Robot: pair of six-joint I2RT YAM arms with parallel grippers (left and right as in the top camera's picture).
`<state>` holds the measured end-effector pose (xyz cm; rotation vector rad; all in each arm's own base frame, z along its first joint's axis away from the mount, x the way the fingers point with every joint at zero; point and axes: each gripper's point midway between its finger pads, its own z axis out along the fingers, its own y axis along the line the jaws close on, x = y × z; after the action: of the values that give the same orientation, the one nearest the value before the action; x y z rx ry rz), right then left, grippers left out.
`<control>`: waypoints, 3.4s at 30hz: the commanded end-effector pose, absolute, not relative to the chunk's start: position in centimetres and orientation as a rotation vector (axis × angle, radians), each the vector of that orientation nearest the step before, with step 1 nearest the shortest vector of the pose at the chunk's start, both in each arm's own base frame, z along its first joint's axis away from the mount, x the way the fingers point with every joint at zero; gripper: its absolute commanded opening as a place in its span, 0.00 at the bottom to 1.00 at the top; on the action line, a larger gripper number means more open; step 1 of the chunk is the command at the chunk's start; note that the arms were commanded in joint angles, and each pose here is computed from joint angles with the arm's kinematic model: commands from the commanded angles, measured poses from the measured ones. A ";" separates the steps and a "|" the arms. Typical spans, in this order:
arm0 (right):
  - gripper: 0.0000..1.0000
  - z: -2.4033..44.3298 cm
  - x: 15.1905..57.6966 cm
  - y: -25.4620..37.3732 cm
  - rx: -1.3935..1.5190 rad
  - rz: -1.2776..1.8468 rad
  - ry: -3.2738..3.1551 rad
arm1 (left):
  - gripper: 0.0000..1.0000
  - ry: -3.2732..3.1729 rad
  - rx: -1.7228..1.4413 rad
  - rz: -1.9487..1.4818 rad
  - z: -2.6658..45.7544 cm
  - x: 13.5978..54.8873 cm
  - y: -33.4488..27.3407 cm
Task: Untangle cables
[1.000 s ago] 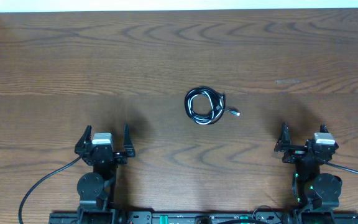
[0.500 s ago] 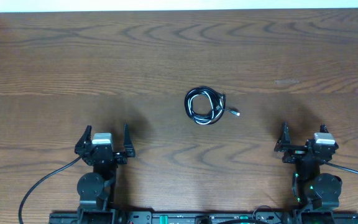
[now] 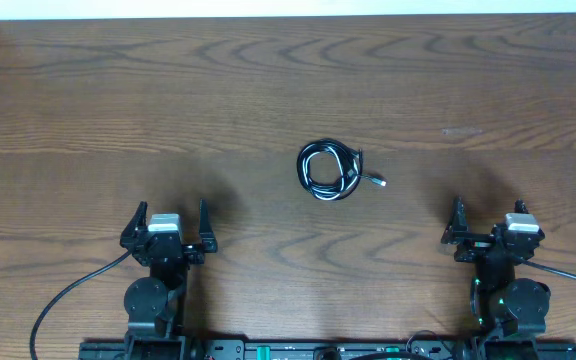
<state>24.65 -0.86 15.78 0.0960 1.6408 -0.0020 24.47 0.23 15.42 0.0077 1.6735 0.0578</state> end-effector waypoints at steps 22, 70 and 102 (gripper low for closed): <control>0.99 15.8 24.6 -0.9 0.085 -0.010 1.638 | 1.00 1.734 -0.005 0.064 13.5 24.4 0.5; 0.99 15.8 24.6 -0.9 0.085 -0.010 1.638 | 1.00 1.690 -0.011 0.057 14.5 24.5 0.4; 0.99 15.8 24.6 -0.9 0.085 -0.010 1.638 | 0.89 1.895 -0.055 -0.232 30.1 17.4 -2.4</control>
<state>24.65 -0.79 15.74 0.0931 1.6421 0.0011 16.86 -2.13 27.77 -0.0818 1.8946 -0.2352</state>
